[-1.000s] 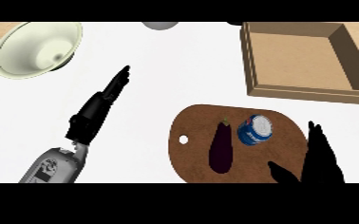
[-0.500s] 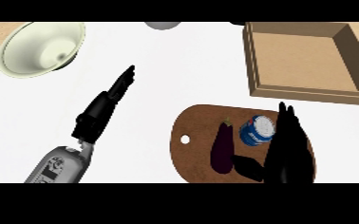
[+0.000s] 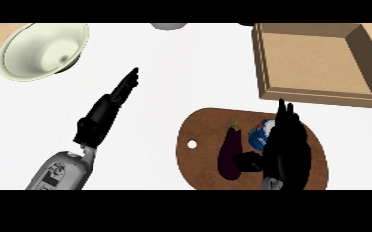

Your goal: Pick the can from the cutting board and place it in the cardboard box

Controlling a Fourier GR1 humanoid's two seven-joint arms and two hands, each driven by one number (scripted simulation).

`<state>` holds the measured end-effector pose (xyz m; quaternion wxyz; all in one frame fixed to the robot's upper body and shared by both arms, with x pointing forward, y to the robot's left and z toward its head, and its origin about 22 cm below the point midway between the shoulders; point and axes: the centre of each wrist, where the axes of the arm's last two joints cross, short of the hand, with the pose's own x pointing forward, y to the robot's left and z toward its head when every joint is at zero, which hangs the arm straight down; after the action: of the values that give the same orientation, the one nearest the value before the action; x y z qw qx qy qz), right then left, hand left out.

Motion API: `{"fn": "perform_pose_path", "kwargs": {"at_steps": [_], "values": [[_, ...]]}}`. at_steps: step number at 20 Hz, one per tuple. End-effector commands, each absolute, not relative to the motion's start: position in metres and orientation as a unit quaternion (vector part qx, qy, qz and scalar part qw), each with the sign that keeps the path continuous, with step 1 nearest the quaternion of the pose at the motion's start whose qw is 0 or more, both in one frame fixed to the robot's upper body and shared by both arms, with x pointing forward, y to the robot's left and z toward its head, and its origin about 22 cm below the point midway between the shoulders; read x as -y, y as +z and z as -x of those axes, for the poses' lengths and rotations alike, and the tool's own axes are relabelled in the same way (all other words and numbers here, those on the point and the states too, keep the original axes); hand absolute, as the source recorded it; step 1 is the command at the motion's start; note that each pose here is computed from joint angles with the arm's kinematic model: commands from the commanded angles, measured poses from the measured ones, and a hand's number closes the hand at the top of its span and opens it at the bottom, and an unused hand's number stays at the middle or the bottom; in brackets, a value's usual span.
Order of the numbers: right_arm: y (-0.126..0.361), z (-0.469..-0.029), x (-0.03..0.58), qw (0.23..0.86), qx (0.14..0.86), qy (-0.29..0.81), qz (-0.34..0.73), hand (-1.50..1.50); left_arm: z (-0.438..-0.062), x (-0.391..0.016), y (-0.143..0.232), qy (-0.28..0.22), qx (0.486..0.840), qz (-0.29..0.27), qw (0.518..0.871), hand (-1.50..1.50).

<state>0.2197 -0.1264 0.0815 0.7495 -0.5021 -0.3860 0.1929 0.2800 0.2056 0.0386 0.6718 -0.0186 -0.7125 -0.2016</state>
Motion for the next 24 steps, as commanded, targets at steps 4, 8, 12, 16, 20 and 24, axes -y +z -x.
{"fn": "perform_pose_path", "kwargs": {"at_steps": [4, 8, 12, 16, 20, 24], "values": [[0.079, -0.233, 0.114, 0.776, 0.312, 0.143, 0.529, -1.50, -0.288, -0.227, 0.037, -0.199, 0.714, 0.009, 0.672, 0.00], [0.084, -0.234, 0.114, 0.780, 0.299, 0.166, 0.525, -1.50, -0.279, -0.212, 0.043, -0.203, 0.713, 0.012, 0.671, 0.00], [0.081, -0.237, 0.115, 0.785, 0.288, 0.158, 0.525, -1.50, -0.286, -0.201, 0.042, -0.201, 0.708, 0.020, 0.677, 0.00], [0.069, -0.244, 0.114, 0.794, 0.284, 0.169, 0.510, -1.50, -0.275, -0.209, 0.046, -0.200, 0.709, 0.020, 0.676, 0.00], [0.064, -0.240, 0.120, 0.800, 0.271, 0.180, 0.503, -1.50, -0.289, -0.200, 0.046, -0.200, 0.714, 0.014, 0.670, 0.00], [0.051, -0.245, 0.115, 0.807, 0.259, 0.179, 0.499, -1.50, -0.292, -0.208, 0.049, -0.201, 0.713, 0.024, 0.672, 0.00]]}}
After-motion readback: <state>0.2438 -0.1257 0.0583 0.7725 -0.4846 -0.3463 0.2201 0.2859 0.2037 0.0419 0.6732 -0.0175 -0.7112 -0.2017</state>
